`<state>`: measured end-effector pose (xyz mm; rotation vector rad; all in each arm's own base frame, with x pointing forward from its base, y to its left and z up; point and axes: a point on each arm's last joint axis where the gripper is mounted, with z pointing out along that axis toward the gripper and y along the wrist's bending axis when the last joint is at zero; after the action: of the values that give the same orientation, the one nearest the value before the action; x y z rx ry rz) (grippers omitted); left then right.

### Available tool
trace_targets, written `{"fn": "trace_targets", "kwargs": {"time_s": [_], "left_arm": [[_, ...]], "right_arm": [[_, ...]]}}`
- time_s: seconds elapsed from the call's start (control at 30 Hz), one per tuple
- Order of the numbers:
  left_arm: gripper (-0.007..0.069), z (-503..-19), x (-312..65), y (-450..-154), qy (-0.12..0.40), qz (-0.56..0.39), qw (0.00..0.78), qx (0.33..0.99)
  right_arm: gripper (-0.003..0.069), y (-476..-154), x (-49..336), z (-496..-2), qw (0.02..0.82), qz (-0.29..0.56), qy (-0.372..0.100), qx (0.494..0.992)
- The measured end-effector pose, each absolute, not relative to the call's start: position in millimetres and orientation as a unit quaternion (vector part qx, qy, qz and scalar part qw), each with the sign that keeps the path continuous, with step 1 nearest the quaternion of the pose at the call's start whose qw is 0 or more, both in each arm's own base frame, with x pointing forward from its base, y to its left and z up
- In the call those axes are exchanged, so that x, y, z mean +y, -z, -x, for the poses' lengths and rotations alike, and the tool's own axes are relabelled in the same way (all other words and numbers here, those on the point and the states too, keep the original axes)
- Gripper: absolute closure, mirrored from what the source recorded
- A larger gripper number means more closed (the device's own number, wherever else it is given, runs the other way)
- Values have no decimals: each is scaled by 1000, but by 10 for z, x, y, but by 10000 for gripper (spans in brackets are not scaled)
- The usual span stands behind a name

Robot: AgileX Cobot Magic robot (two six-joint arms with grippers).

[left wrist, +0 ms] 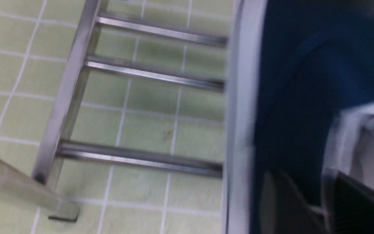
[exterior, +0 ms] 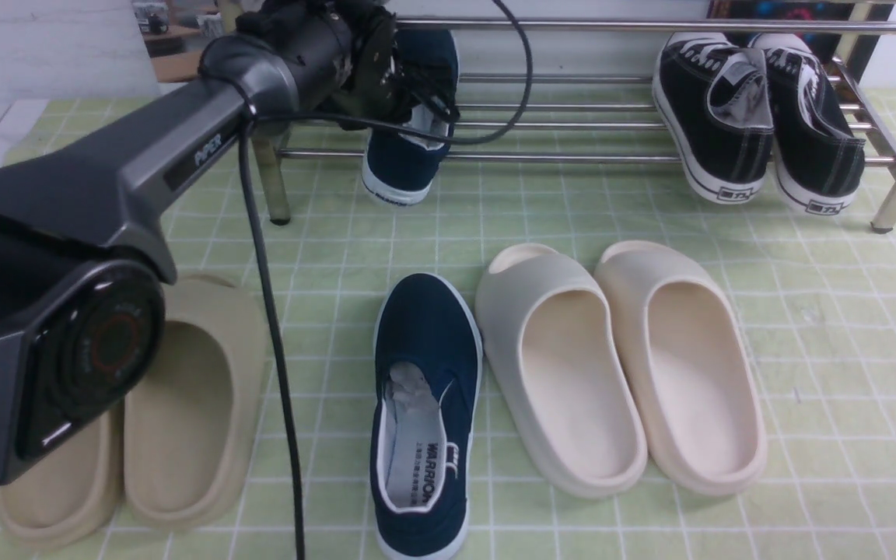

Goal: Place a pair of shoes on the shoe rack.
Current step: Use the left arm to put a shoe into the shoe rack, then use the left arm to grab the shoe closest to it

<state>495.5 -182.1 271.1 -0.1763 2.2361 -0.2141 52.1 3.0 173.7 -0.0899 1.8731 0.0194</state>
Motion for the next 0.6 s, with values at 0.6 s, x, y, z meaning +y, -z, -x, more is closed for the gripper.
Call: {"fn": "trace_targets", "kwargs": {"time_s": [0.6], "left_arm": [[492,-3814,-1565,-3858,84,-92,279,952]], "right_arm": [[421,-1737,30,-521,592,39,-8,805]]}}
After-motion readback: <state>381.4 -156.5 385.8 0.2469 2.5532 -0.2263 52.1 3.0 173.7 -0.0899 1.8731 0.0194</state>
